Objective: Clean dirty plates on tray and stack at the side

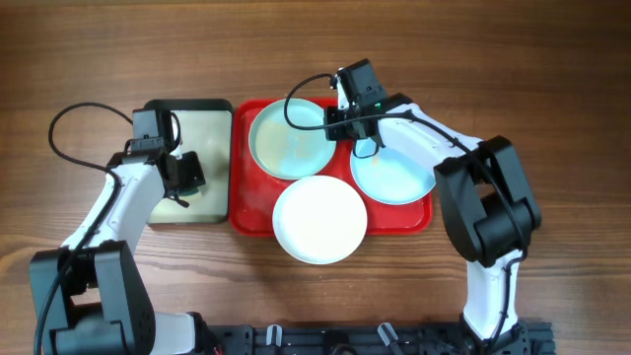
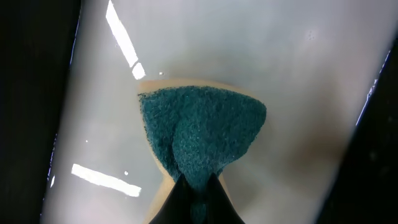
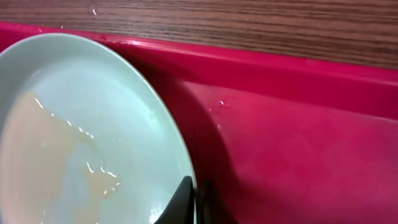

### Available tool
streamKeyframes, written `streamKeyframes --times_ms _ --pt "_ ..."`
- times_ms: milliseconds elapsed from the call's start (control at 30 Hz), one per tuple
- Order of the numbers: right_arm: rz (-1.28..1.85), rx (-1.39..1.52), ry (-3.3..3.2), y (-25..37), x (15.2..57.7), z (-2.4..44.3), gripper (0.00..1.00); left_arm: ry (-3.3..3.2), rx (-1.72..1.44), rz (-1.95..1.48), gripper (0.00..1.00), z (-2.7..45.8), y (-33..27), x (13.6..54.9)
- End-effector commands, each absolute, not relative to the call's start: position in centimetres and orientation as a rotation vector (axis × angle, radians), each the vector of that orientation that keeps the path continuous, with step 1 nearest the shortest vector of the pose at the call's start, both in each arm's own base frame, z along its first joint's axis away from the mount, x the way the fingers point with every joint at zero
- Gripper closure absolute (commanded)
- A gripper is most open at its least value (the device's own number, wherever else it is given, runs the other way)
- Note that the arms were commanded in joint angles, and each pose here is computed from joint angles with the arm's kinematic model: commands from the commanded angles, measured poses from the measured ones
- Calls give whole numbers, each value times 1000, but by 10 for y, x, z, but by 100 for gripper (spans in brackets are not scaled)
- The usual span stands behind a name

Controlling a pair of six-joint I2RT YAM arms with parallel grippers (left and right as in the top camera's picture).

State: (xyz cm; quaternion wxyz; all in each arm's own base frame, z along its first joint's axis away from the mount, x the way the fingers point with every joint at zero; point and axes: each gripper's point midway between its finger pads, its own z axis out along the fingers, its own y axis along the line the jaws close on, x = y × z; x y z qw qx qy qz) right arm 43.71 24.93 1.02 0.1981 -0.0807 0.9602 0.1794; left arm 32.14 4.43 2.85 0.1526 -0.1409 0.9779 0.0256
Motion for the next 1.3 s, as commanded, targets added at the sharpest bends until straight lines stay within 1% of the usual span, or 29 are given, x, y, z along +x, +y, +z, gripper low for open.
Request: streamKeyframes --times_ms 0,200,367,633,867,1100,1267 --pt "496 -249 2675 254 441 10 96 2801 -375 26 96 27 40 325" --pt "489 -261 2546 259 470 62 96 2786 -370 11 96 28 38 329" --pt "507 -272 2478 264 480 91 95 2785 -370 11 96 28 38 329" --pt "547 -240 2440 266 481 114 96 2781 -370 11 96 28 38 330" --pt "635 -178 2424 277 481 122 96 2779 -370 11 96 29 38 330" --pt "639 -168 2381 304 475 129 96 2783 -370 11 96 28 38 330" --pt "553 -182 2301 327 472 139 96 2783 -370 11 96 28 38 329"
